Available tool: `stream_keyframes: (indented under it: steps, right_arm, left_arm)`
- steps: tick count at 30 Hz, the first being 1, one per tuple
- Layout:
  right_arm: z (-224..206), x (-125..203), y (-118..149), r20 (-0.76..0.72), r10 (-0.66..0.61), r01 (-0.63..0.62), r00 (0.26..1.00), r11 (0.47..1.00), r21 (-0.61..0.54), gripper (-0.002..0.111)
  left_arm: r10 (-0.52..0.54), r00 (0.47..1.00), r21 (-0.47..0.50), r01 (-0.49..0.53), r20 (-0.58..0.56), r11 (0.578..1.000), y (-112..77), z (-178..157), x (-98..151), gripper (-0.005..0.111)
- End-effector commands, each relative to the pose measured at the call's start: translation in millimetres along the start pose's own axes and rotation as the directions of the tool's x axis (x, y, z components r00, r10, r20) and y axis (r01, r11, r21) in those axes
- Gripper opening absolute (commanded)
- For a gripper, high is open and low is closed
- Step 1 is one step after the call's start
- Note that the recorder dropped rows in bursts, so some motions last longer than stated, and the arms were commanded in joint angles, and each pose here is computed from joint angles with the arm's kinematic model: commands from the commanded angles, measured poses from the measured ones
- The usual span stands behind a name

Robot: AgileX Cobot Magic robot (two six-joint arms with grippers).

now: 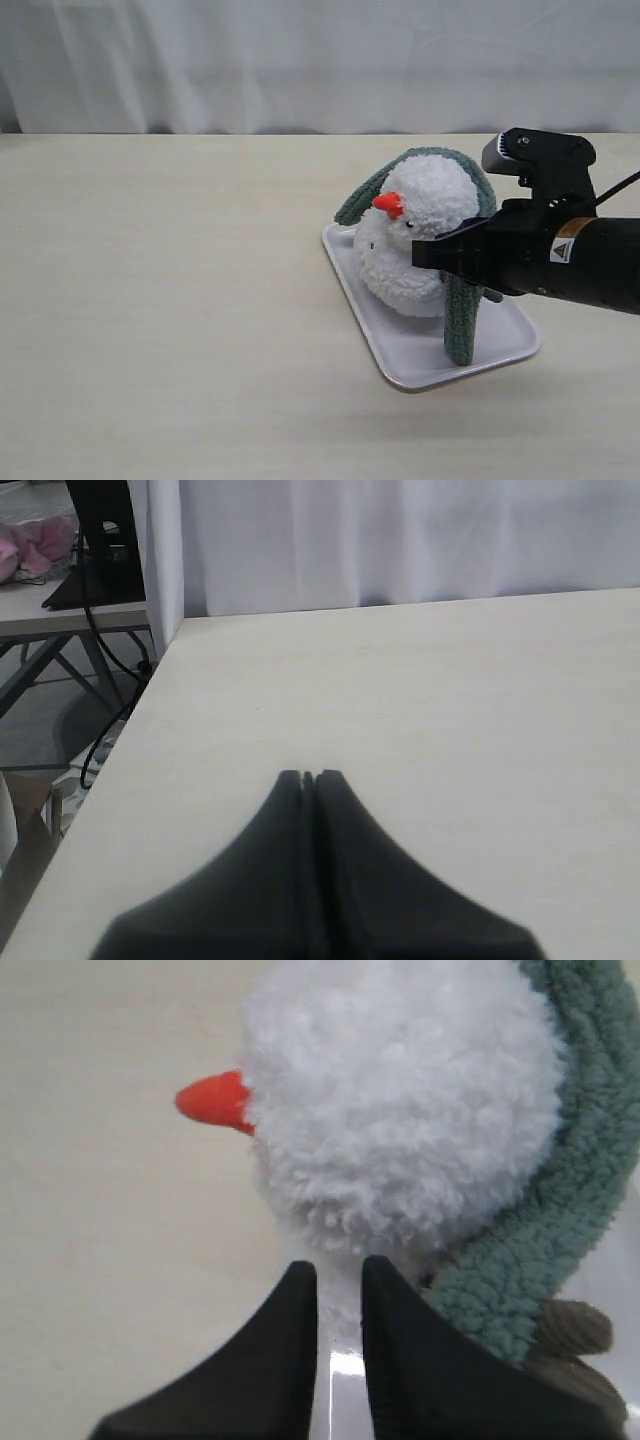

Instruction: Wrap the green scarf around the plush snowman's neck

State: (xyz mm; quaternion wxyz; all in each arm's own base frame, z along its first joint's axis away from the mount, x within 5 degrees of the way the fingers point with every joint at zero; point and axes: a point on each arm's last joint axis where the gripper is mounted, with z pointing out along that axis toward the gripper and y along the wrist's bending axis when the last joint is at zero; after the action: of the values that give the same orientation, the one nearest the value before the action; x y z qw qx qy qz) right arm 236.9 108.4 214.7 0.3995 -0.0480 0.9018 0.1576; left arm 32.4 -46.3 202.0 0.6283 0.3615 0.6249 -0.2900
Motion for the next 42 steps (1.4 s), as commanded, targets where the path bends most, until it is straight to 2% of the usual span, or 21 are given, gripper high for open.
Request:
stream_keyframes:
  steps: [1,3,8,15,20,24,31,33,36,39,42]
  right_arm:
    - [9.6,2.4,1.0,-0.026,-0.006,0.006,1.0,1.0,0.003,0.016]
    - [9.5,4.3,0.4,-0.046,-0.008,0.009,0.999,1.0,0.01,0.016]
    - [-16.0,4.8,-1.8,-0.112,-0.101,0.106,0.989,0.994,0.041,0.019]
    - [-37.0,24.7,-10.5,-0.27,-0.107,0.136,0.957,0.987,0.09,0.054]
    - [-20.9,45.4,-15.5,-0.202,-0.117,0.13,0.972,0.99,0.055,0.056]
    - [-6.9,46.1,-14.2,-0.135,-0.099,0.104,0.986,0.994,0.029,0.056]
    - [24.9,56.1,-16.4,-0.136,-0.099,0.103,0.986,0.995,0.018,0.055]
    - [31.0,55.6,-15.8,-0.104,-0.1,0.101,0.99,0.995,0.007,0.052]
    - [36.4,54.9,-15.1,-0.069,-0.1,0.099,0.993,0.995,-0.006,0.04]
    - [38.9,54.7,-14.9,-0.054,-0.094,0.093,0.994,0.996,-0.01,0.026]
    - [37.6,52.9,-13.4,-0.039,-0.036,0.035,0.999,0.999,-0.013,0.009]
  left_arm:
    - [-0.013,0.999,0.0,0.013,0.032,1.0,0.1,-0.1,-2.3,0.0]
    - [-0.013,0.999,0.0,0.013,0.032,1.0,0.1,-0.1,-2.3,0.0]
    - [-0.013,0.999,0.0,0.013,0.032,1.0,0.1,-0.1,-2.3,0.0]
    - [-0.013,0.999,0.0,0.013,0.032,1.0,0.1,-0.1,-2.3,0.0]
    - [-0.013,0.999,0.0,0.013,0.032,1.0,0.1,-0.1,-2.3,0.0]
    - [-0.013,0.999,0.0,0.013,0.032,1.0,0.1,-0.1,-2.3,0.0]
    - [-0.013,0.999,0.0,0.013,0.032,1.0,0.1,-0.1,-2.3,0.0]
    - [-0.013,0.999,0.0,0.013,0.032,1.0,0.1,-0.1,-2.3,0.0]
    - [-0.013,0.999,0.0,0.013,0.032,1.0,0.1,-0.1,-2.3,0.0]
    - [-0.013,0.999,0.0,0.013,0.032,1.0,0.1,-0.1,-2.3,0.0]
    - [-0.013,0.999,0.0,0.013,0.032,1.0,0.1,-0.1,-2.3,0.0]
